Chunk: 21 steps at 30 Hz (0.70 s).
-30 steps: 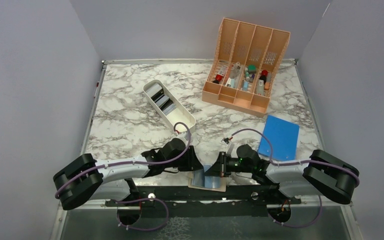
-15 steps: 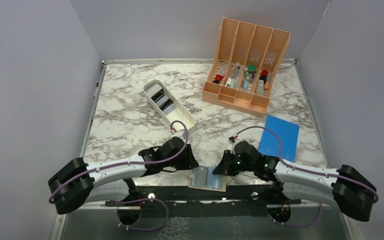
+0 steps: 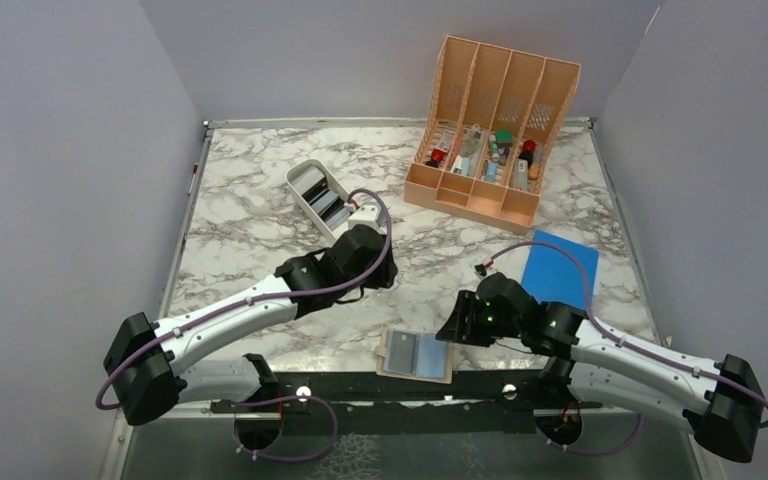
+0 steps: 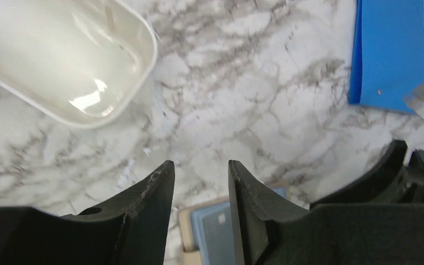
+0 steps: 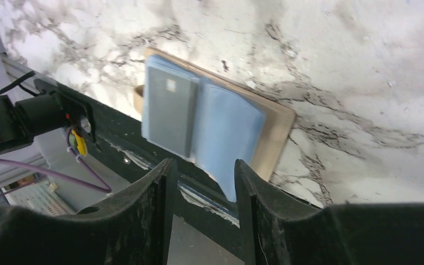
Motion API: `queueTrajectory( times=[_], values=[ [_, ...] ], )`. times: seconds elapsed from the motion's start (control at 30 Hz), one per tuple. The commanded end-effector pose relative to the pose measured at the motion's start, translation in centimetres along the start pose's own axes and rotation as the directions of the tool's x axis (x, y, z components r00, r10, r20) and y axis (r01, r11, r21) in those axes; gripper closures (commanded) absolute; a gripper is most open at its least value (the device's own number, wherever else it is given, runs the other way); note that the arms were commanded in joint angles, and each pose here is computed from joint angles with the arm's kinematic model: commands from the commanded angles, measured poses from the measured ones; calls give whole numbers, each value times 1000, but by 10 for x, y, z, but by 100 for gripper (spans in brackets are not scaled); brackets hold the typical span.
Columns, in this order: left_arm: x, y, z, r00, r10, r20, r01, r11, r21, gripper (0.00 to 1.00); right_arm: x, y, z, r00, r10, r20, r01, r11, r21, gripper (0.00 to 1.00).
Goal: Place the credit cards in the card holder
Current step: Turn over the card slot in the card holder.
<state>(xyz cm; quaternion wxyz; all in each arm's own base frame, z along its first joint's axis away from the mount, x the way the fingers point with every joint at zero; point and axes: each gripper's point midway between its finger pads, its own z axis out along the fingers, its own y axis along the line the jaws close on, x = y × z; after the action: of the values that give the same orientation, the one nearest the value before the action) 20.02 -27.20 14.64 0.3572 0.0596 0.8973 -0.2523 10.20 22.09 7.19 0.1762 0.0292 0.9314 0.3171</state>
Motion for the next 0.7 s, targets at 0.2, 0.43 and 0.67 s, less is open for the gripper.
queueTrajectory(
  times=[0.2,0.43,0.67],
  values=[
    [-136,71,-2,857,507,88,-442,813,-380,59,-25,32,-23,988,-107,112,119,987,-109,44],
    [-181,132,31,825,565,17,-520,770,-369,54,-42,49,-38,969,-145,199,175,974,-145,43],
    [-192,168,79,728,683,-56,-666,685,-295,37,-57,58,-40,952,-195,236,225,968,-109,42]
  ],
)
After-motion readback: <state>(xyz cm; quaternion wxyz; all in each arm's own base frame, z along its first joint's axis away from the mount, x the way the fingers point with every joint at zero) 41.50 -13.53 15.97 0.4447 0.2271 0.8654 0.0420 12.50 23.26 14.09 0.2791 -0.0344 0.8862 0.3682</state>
